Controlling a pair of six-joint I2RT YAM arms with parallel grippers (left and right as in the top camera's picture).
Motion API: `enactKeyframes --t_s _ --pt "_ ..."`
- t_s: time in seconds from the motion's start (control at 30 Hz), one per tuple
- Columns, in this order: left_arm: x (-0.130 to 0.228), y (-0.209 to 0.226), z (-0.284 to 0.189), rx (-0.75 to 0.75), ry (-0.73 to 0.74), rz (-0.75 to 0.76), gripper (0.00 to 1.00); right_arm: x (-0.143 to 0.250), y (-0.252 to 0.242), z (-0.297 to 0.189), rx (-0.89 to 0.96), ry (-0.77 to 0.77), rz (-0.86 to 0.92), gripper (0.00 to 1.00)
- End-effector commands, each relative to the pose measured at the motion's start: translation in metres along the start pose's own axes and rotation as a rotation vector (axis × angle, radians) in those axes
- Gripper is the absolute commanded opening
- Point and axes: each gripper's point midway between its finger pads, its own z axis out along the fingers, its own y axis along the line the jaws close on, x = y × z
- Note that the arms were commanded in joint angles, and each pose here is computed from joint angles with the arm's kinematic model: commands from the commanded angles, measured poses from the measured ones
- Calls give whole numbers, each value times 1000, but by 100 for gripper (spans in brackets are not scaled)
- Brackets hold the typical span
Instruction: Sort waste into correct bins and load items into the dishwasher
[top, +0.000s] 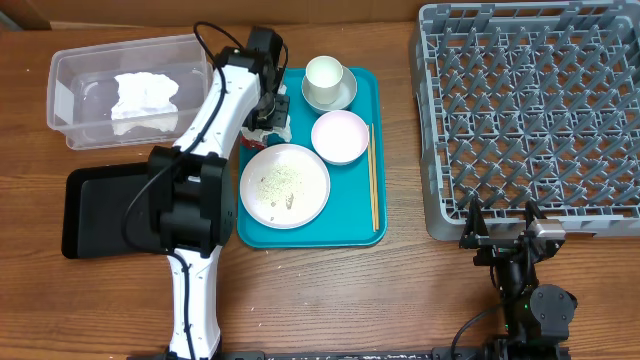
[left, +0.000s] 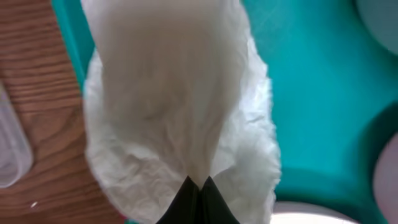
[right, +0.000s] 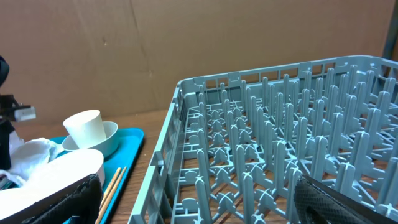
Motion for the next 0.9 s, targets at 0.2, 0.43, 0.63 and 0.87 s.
enactKeyframes --t_s 0.2,0.43,0.63,0.87 --pt "-19 2 -35 -5 -52 -25 4 2 -1 0 4 -2 -1 100" --pt "-29 1 -56 12 -90 -37 4 2 -1 0 4 -2 -1 100" --pt "-56 23 -114 4 -230 -103 4 2 -1 0 4 -2 -1 100" --pt "-67 85 -158 -79 -341 -278 4 2 -1 0 4 -2 -1 100"
